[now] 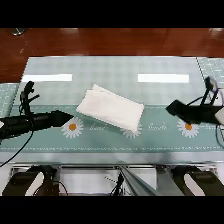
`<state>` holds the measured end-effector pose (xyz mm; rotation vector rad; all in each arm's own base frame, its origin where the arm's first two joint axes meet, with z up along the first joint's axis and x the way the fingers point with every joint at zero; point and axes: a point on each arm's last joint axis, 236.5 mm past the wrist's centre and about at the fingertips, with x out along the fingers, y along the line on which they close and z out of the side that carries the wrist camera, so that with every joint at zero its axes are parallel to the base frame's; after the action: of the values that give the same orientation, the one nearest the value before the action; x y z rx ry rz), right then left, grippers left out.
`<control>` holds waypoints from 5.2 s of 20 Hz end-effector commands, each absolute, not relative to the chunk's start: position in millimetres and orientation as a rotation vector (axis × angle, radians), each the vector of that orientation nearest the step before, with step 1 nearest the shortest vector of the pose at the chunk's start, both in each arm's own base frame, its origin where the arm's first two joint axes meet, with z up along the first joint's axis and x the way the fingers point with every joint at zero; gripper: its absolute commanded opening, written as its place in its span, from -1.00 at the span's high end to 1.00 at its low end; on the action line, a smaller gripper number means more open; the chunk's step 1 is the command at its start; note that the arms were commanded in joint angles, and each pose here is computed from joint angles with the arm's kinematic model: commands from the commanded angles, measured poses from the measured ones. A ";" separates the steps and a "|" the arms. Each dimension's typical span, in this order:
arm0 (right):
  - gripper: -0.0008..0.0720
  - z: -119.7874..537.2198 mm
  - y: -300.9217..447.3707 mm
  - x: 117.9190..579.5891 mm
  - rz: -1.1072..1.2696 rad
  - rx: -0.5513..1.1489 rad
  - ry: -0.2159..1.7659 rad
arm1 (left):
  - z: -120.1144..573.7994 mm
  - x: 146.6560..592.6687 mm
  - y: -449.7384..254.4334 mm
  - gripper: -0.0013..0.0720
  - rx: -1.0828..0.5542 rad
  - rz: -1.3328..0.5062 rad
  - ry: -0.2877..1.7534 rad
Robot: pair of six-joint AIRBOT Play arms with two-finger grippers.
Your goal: Fold the shirts.
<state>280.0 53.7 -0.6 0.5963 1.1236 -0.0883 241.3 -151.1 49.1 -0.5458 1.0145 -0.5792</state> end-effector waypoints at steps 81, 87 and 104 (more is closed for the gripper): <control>0.90 236.7 -6.2 362.8 0.077 0.652 0.601 | 252.3 367.0 -218.3 0.91 -0.298 -0.856 0.718; 0.90 74.2 87.8 360.3 0.068 0.072 1.083 | 121.1 361.3 -189.0 0.91 -0.040 -0.569 1.032; 0.90 -16.7 95.3 352.7 0.025 0.008 1.353 | 24.4 350.5 -152.3 0.91 -0.081 -0.431 1.186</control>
<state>353.4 96.2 -16.0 0.0139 1.3494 0.0289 350.6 -153.0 25.5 -0.0824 1.1838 -0.4336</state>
